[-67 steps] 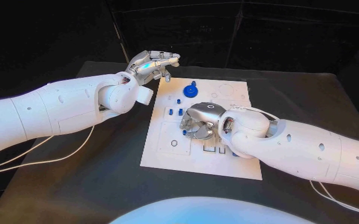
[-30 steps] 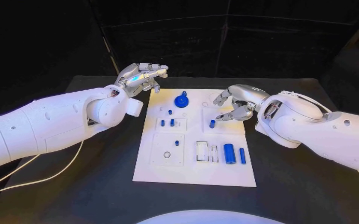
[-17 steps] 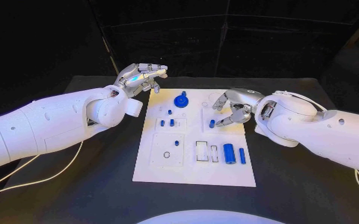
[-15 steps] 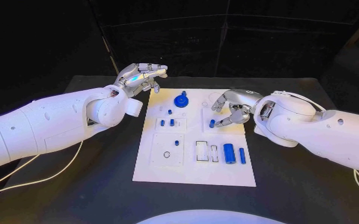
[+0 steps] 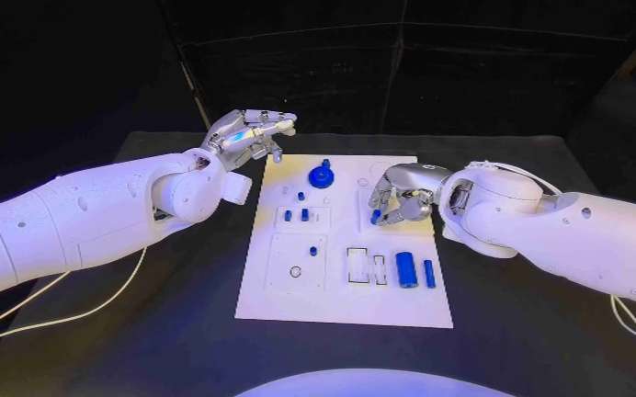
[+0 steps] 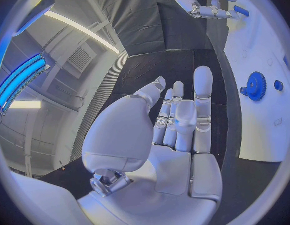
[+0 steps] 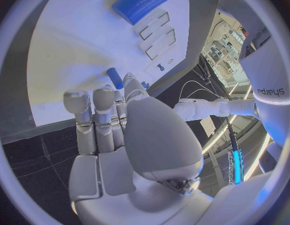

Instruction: Assemble the parts on the task board

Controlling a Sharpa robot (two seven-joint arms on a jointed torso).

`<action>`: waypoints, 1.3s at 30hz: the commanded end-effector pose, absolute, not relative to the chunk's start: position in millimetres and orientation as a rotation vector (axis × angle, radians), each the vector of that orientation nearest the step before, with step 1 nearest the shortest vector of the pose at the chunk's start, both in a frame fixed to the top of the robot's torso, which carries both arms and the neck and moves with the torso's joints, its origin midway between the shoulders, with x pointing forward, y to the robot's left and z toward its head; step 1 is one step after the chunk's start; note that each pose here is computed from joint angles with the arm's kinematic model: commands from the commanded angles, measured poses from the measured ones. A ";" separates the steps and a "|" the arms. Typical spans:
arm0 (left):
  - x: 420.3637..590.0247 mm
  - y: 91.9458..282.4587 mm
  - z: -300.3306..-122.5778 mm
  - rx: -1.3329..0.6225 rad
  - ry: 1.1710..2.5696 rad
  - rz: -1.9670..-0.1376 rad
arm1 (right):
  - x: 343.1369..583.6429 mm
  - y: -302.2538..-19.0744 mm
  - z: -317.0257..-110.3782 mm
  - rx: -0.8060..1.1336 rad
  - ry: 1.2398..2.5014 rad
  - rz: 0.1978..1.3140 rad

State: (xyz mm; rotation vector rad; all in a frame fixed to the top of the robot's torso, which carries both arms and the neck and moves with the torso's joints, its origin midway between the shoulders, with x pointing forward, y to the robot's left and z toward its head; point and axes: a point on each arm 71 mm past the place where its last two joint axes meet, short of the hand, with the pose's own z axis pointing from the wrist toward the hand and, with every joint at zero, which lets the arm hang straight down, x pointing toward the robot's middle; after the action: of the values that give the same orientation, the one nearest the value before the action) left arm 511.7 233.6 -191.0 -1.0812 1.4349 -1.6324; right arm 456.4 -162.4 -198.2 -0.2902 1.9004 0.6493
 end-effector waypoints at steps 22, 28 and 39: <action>511.1 233.0 -189.6 -1.072 1.444 -1.654 | 459.6 -152.8 -204.6 -0.293 1.897 0.622; 511.0 232.5 -189.7 -1.072 1.447 -1.657 | 460.1 -152.6 -201.6 -0.266 1.840 0.617; 511.1 234.0 -190.0 -1.075 1.448 -1.650 | 451.7 -164.6 -193.9 -0.204 1.795 0.657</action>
State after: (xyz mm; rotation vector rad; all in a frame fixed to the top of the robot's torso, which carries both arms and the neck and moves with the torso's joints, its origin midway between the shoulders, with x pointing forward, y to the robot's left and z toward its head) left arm 511.2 234.9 -191.2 -1.0830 1.4442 -1.6371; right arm 451.9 -164.7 -200.2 -0.2480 1.8476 0.6234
